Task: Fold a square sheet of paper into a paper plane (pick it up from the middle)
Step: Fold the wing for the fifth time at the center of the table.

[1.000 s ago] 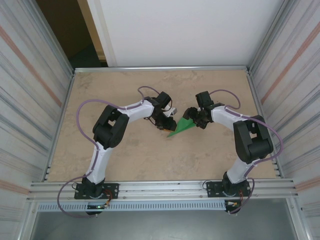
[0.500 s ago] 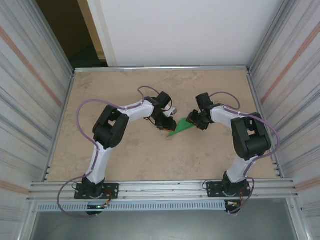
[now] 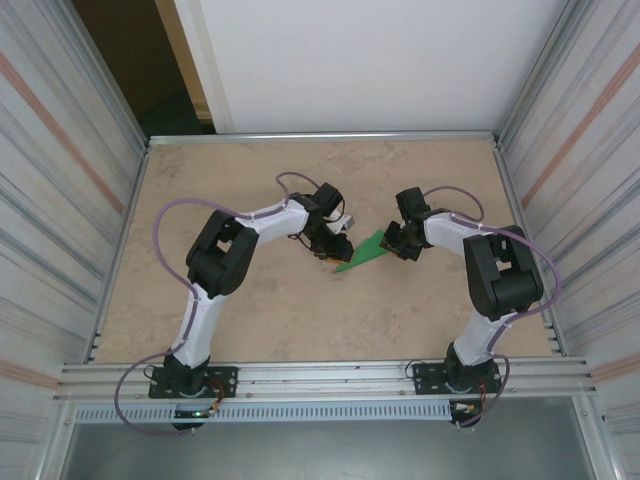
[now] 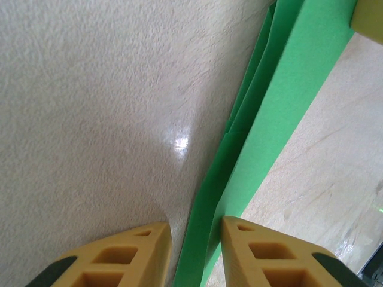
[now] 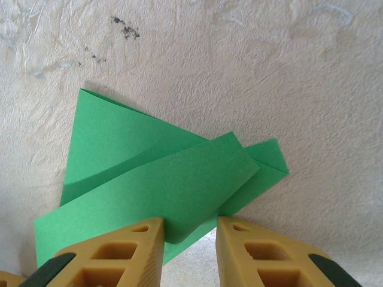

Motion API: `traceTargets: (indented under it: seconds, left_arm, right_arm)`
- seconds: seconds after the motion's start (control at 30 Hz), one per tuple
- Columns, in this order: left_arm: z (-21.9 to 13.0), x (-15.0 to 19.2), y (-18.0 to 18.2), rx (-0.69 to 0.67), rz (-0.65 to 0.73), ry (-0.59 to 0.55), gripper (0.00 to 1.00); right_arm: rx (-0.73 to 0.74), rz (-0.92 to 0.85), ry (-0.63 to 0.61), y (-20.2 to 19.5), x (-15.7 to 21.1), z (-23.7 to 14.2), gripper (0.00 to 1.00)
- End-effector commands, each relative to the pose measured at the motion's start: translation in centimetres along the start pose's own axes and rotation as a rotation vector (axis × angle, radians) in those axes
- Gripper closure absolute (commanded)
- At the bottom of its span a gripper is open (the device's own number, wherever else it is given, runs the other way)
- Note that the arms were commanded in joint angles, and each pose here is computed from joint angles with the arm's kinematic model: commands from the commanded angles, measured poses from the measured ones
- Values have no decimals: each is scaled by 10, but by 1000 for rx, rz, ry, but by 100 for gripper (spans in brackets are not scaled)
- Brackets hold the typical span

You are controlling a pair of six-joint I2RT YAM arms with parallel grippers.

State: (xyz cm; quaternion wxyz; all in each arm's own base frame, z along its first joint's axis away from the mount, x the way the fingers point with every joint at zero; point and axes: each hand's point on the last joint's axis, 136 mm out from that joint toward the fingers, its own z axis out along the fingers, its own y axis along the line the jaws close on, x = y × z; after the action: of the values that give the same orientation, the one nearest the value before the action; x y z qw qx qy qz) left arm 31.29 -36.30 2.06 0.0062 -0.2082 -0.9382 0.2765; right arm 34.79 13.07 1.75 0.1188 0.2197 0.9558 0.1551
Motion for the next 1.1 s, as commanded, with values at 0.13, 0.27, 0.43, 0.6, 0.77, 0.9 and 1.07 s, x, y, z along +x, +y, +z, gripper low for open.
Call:
traceTargets:
  seconds: [0.13,0.27,0.43,0.6,0.77,0.9,1.07]
  left_arm:
    - [29,20,28,-90,-13,83,66]
    - [13,4,5,-31,29,16,62]
    - [-2,-13,-12,9,77,-66,57]
    - [3,-21,-14,25,100,-68,55]
    - [4,-26,-21,58,114,-77,53]
    - [-2,-31,-28,74,150,-107,50]
    - [-4,-35,-34,100,184,-118,49]
  right_arm:
    - [22,-30,64,-12,17,26,72]
    - [30,-30,72,-13,18,28,74]
    - [34,-27,79,-15,20,29,73]
    - [33,-29,82,-14,19,30,73]
    - [31,-29,81,-14,19,30,72]
    - [31,-27,79,-15,18,29,72]
    - [31,-30,82,-15,19,29,72]
